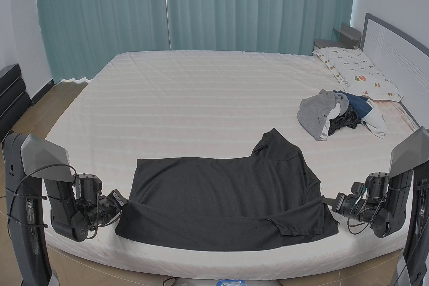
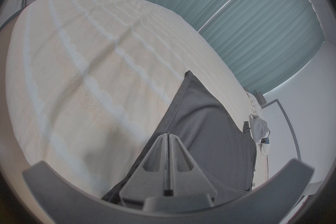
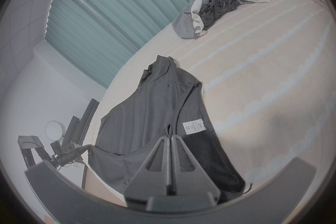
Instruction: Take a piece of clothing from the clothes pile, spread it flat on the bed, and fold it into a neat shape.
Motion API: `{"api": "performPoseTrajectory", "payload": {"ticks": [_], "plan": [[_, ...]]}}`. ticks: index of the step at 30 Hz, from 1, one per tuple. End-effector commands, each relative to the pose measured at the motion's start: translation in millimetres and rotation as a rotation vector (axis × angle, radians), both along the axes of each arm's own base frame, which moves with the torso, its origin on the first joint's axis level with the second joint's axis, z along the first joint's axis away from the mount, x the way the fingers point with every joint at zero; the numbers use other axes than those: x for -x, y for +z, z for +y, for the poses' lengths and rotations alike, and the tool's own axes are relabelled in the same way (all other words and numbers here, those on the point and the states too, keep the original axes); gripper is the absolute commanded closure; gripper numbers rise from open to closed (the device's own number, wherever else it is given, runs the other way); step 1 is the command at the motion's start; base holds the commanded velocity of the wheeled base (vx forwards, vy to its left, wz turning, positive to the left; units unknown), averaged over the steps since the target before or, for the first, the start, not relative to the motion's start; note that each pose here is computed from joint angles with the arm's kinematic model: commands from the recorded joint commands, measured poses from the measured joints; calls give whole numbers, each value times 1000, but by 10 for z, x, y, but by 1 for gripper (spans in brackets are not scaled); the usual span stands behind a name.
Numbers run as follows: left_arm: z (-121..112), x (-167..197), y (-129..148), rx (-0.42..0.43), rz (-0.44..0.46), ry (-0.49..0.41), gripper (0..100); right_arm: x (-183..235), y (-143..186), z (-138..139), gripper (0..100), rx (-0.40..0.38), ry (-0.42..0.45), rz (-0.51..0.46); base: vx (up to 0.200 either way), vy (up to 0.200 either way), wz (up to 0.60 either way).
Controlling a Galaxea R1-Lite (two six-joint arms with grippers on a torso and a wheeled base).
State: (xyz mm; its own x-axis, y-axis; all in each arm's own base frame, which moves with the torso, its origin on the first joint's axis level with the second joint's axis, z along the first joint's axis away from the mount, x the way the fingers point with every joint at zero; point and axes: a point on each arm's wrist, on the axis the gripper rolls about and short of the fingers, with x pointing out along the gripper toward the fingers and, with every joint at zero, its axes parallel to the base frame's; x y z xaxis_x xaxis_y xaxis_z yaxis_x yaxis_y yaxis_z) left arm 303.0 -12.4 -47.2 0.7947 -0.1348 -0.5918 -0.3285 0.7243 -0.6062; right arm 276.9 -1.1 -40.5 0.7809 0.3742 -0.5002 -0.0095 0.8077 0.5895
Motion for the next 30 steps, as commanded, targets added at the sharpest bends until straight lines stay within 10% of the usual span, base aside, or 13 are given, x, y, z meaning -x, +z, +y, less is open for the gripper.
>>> {"api": "performPoseTrajectory", "payload": {"ticks": [1, 30], "plan": [[26, 42, 116, 11, -19, 14, 100, 11, 140, 5, 100, -5, 1, -45, 0, 0, 0], [118, 233, 347, 24, -40, 19, 100, 263, 406, -48, 100, -50, 48, -65, 0, 0, 0]]}}
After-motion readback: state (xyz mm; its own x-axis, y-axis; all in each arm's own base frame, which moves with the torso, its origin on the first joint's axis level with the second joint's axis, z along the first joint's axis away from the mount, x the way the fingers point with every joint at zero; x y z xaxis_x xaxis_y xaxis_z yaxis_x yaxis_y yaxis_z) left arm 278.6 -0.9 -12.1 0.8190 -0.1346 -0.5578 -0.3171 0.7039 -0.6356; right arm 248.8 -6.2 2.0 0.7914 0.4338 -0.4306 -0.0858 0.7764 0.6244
